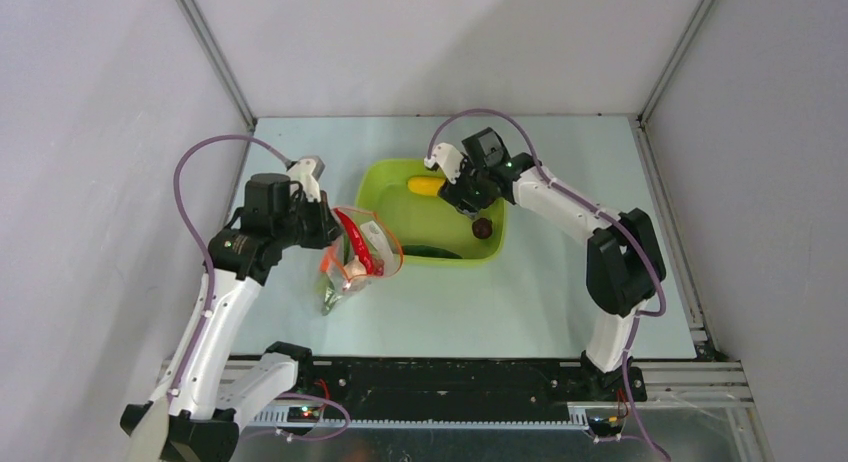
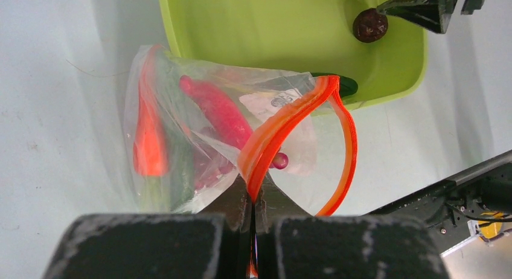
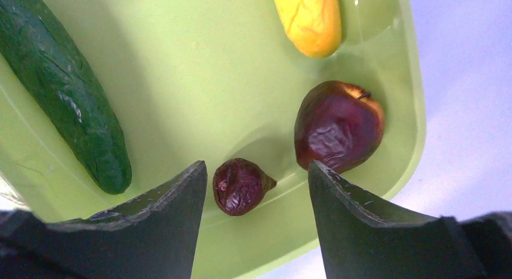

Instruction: Place the food in the zip-top bag and seal the zipper

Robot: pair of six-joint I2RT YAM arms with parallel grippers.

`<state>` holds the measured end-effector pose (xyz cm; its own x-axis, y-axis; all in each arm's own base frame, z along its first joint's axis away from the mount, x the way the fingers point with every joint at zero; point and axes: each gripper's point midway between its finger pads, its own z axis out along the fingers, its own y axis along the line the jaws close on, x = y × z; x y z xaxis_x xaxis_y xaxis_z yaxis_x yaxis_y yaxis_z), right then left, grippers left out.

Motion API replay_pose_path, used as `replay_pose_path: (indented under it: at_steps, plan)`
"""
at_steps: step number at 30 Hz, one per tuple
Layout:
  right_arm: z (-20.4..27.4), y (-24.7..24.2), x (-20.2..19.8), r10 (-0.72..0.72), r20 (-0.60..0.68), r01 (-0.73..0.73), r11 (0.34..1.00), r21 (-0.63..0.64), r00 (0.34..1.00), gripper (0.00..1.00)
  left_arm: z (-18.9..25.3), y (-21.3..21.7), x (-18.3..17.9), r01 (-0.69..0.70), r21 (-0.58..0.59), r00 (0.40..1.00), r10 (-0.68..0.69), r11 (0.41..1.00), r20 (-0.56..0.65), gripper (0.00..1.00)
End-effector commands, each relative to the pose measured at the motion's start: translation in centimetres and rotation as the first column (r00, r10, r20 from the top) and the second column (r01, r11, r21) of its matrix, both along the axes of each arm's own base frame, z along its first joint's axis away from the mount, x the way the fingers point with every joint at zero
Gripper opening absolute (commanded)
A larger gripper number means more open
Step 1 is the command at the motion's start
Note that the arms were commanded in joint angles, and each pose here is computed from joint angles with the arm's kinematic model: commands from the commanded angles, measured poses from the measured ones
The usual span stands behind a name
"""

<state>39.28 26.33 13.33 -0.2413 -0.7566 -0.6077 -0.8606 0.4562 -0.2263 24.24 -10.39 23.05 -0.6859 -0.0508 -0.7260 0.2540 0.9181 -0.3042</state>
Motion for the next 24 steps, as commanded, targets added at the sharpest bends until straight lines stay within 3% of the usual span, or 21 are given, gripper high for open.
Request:
replay_pose_path:
  at_steps: [1,10,24]
  plan:
    - [-2.1,-1.1,-1.1,-0.049,-0.058,0.046,0.998,-0.047,0.997,0.69,2.1,-0.6,0.3,0.023,-0.041,0.996,-0.020,0.999,0.090,0.00]
    - [-5.4,-2.6,-1.1,-0.309,-0.086,0.297,0.946,-0.130,0.947,0.76,1.6,-0.9,0.4,0.022,-0.053,0.997,-0.018,0.998,0.068,0.00]
    - [-10.5,-4.6,-3.2,-0.421,-0.100,0.372,0.872,-0.317,0.902,0.79,1.7,-0.7,-0.1,0.016,-0.058,0.997,-0.011,0.998,0.081,0.00]
